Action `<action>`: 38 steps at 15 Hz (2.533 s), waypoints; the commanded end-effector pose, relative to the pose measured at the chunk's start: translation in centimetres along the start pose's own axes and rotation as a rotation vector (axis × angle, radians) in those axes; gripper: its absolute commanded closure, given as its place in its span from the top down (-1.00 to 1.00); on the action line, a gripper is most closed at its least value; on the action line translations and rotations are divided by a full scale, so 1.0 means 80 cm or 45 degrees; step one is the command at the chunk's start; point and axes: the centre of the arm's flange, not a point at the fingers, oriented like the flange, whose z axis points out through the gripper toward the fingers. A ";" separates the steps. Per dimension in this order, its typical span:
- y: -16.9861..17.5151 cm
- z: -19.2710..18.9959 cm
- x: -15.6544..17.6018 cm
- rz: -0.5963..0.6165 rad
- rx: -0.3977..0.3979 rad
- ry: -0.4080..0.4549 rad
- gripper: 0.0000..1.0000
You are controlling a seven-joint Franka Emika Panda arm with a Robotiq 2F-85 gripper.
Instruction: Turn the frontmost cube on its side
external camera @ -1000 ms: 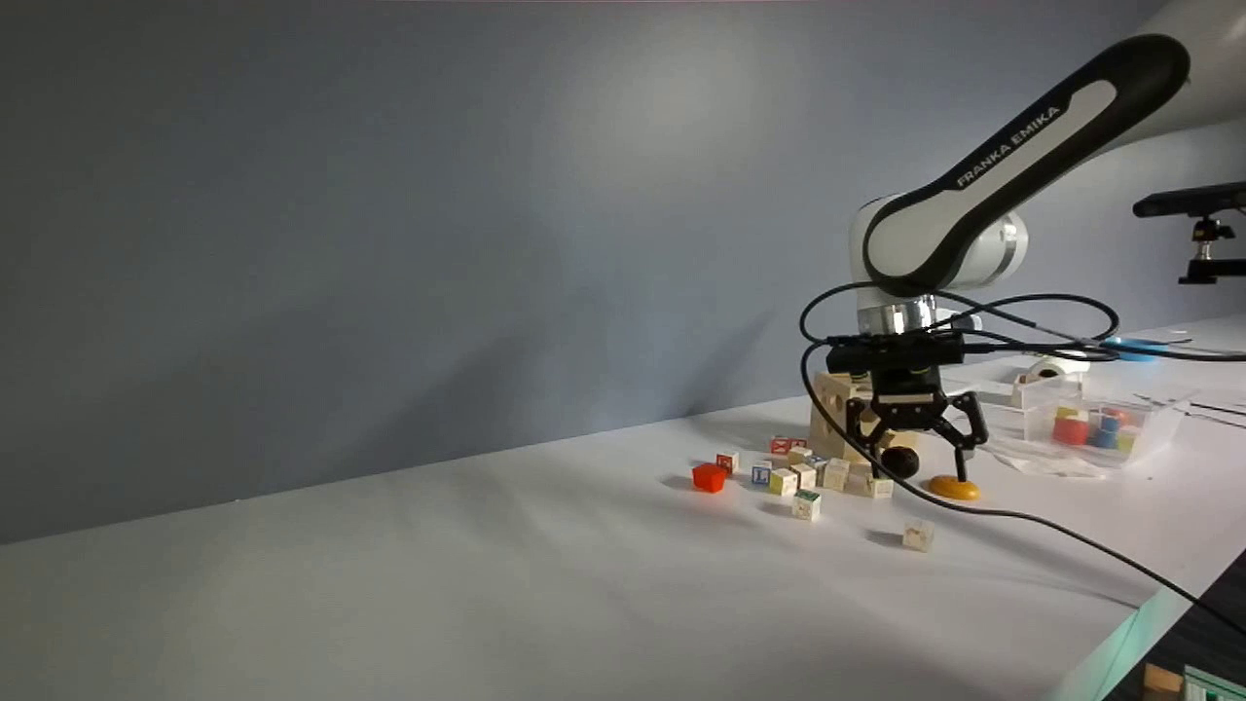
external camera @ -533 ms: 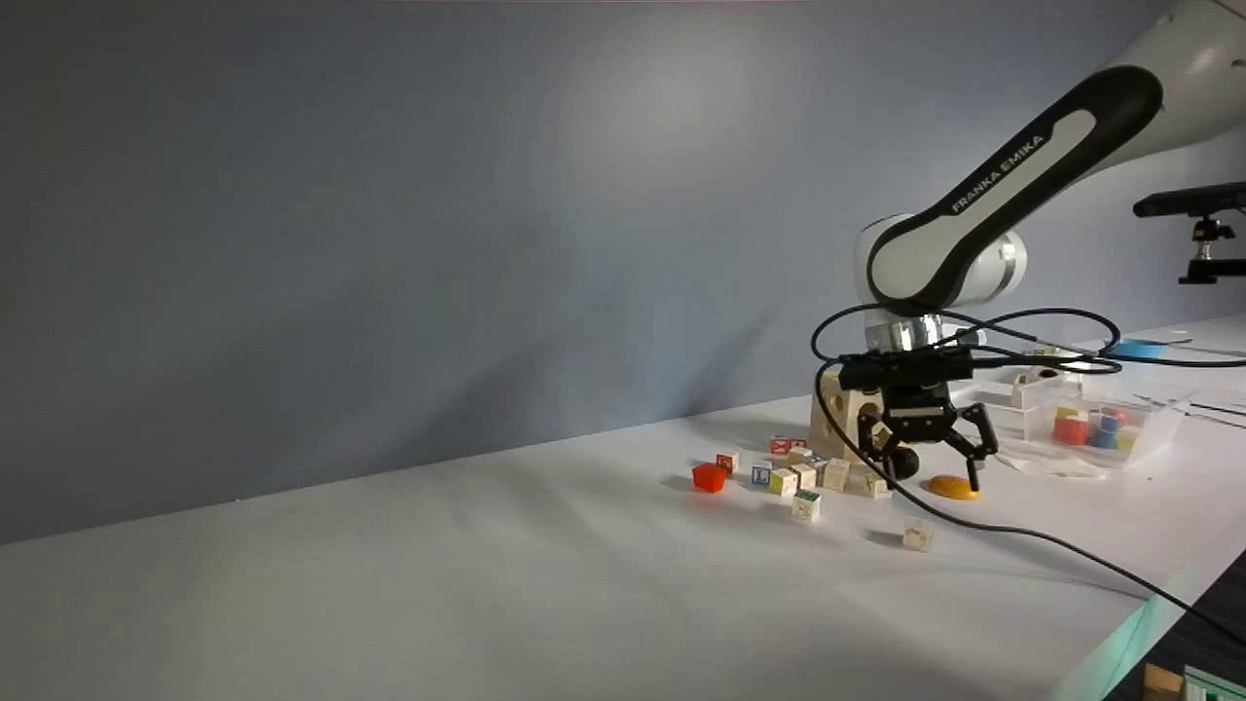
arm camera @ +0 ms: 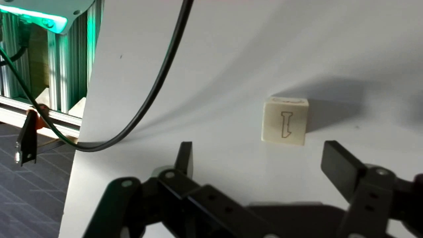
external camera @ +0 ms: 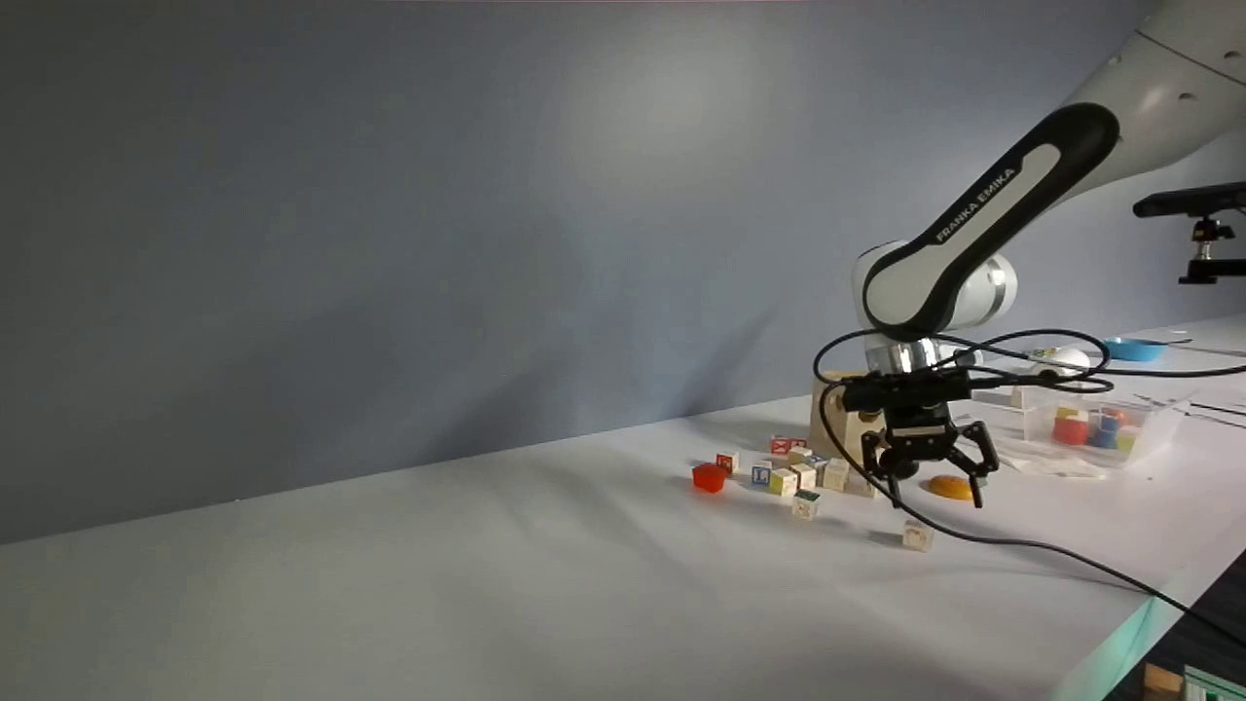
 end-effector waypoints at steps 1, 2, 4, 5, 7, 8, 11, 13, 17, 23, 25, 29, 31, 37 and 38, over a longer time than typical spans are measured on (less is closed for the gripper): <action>-0.021 0.007 0.002 0.003 0.044 0.031 1.00; -0.025 0.008 0.001 0.001 0.064 0.039 1.00; -0.035 0.013 -0.002 0.001 0.081 0.031 1.00; -0.040 0.016 -0.006 0.000 0.082 0.022 1.00; -0.047 0.024 -0.018 0.001 0.063 -0.005 1.00; -0.051 0.027 -0.024 0.002 0.050 -0.028 1.00; -0.057 0.032 -0.040 0.013 0.046 -0.057 1.00; -0.060 0.032 -0.042 0.013 0.052 -0.044 1.00; -0.060 0.030 -0.040 0.054 0.051 0.002 1.00; -0.059 0.029 -0.043 0.104 0.003 0.042 1.00; -0.056 0.028 -0.044 0.111 -0.018 0.068 1.00; -0.049 0.031 -0.040 0.118 -0.115 0.082 1.00; -0.047 0.033 -0.038 0.115 -0.136 0.097 1.00; -0.048 0.040 -0.024 0.083 -0.139 0.180 1.00; -0.048 0.040 -0.024 0.079 -0.129 0.176 1.00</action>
